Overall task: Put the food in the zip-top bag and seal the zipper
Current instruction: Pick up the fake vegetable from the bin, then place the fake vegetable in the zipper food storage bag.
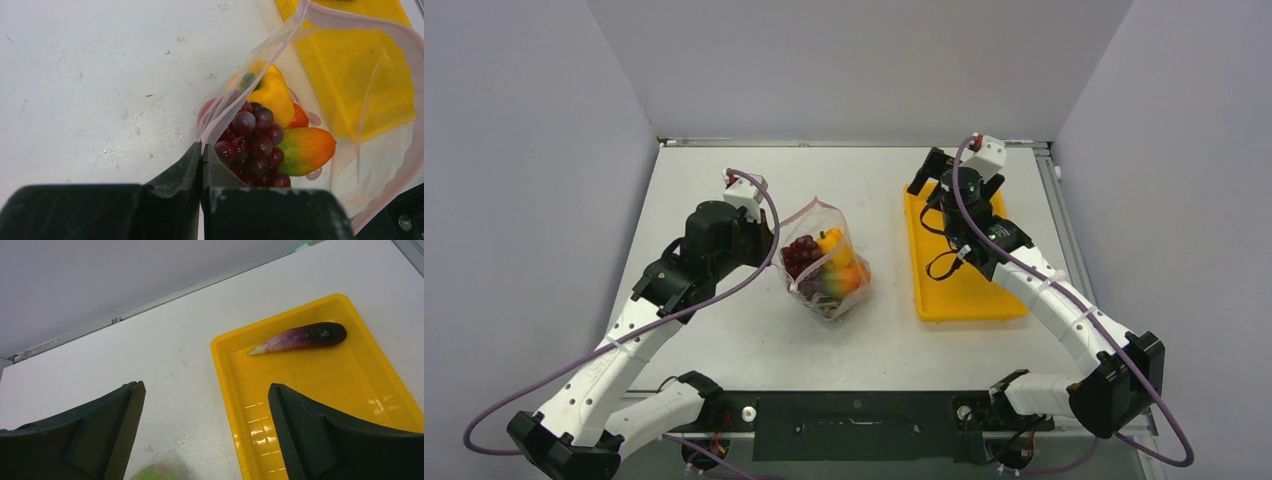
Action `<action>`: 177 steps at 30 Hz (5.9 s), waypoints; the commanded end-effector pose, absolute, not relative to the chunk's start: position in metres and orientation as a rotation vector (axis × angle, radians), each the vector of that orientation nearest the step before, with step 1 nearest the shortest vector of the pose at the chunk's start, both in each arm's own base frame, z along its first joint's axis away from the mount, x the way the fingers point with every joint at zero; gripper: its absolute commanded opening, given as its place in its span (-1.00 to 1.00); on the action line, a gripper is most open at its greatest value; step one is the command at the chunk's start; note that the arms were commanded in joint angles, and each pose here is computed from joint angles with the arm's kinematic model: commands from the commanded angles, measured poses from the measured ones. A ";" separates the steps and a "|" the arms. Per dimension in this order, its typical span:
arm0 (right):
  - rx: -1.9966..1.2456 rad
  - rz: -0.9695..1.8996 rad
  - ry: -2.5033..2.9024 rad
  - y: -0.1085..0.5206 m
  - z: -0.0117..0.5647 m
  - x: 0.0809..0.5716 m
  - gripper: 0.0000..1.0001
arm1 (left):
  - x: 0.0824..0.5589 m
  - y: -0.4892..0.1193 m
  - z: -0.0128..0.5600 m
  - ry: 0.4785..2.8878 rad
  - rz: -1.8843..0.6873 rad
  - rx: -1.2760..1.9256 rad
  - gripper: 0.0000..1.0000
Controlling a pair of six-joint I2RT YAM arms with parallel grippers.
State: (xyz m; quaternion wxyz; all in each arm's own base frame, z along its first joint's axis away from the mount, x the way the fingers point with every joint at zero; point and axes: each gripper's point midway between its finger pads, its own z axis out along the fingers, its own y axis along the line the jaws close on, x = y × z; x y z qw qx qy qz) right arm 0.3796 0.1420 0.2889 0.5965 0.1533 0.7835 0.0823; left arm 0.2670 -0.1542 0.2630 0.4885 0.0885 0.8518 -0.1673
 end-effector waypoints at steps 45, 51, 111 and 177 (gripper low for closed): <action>1.442 0.495 1.653 0.003 0.078 0.485 0.51 | 0.264 -0.163 0.282 1.990 -0.512 0.228 -1.00; 1.501 0.522 1.613 0.000 0.066 0.492 0.46 | 0.264 -0.163 0.281 1.992 -0.512 0.228 -1.00; 1.268 0.380 1.585 -0.001 0.129 0.486 -0.89 | 0.268 -0.162 0.273 2.018 -0.485 0.223 -1.00; -0.580 0.906 1.359 0.368 0.425 0.261 -0.89 | 0.270 -0.156 0.274 2.009 -0.449 0.212 -1.00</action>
